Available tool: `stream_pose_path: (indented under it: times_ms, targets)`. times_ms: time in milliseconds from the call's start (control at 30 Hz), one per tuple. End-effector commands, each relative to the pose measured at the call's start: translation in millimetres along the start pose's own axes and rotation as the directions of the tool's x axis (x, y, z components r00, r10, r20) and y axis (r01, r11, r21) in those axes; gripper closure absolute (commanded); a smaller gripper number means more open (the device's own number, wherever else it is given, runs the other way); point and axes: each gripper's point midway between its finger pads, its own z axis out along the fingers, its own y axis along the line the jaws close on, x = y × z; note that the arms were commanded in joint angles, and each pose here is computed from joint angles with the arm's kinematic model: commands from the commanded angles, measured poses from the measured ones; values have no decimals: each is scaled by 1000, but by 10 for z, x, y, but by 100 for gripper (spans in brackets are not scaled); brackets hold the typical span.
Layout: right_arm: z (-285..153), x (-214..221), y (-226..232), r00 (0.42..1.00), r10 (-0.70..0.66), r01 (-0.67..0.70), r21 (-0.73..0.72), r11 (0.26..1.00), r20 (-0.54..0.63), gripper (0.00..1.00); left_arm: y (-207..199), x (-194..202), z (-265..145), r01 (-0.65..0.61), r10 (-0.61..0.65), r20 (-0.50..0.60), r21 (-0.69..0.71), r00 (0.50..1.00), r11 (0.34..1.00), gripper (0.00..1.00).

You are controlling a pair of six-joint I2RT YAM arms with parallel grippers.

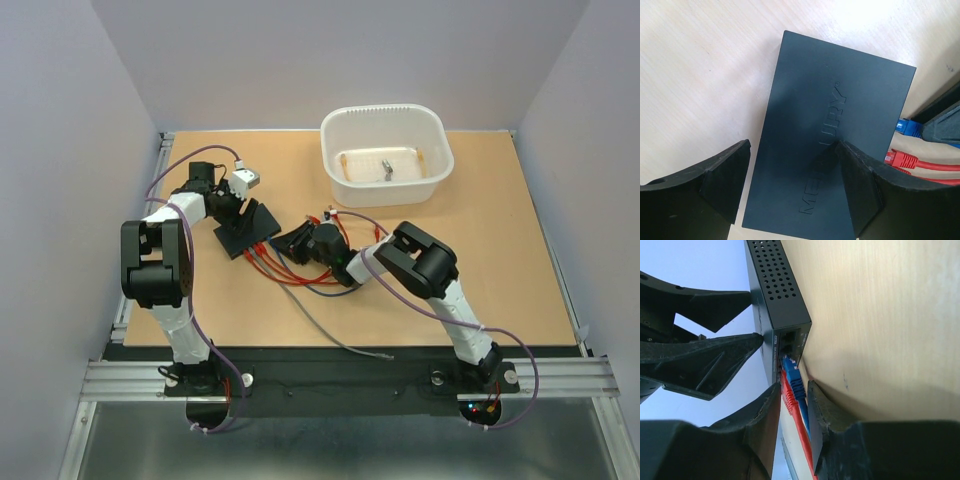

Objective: Pull the plug from the switch port

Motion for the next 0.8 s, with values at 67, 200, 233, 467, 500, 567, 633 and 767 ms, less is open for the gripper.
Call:
stream_pose_path:
  times_ms: [67,200,233,467,500,567,633,767]
  targets:
    - [-101,291,-1010,996,-37,58,272,960,-79,66,-124,230,50,32,-30,-64,29,998,999,19]
    - [-13,220,-981,998,-45,55,264,963,-44,65,-130,229,50,33,-31,-61,31,998,999,19]
    - [18,206,-954,998,-49,57,257,965,-41,64,-129,231,55,33,-31,-61,31,998,999,19]
    - [118,184,-975,998,-53,60,255,965,-32,64,-119,206,48,28,-27,-55,30,998,999,19]
    - [113,174,-985,999,-43,48,259,965,-27,64,-126,202,46,27,-25,-55,31,998,999,19]
    - [101,156,-977,999,-42,47,259,965,-24,64,-124,208,48,29,-27,-56,31,998,999,19]
    - [99,70,-985,999,-45,40,265,963,10,66,-128,214,53,30,-28,-56,33,998,999,19]
    - [162,17,-988,999,-35,26,261,965,29,68,-153,234,70,33,-31,-60,44,998,998,20]
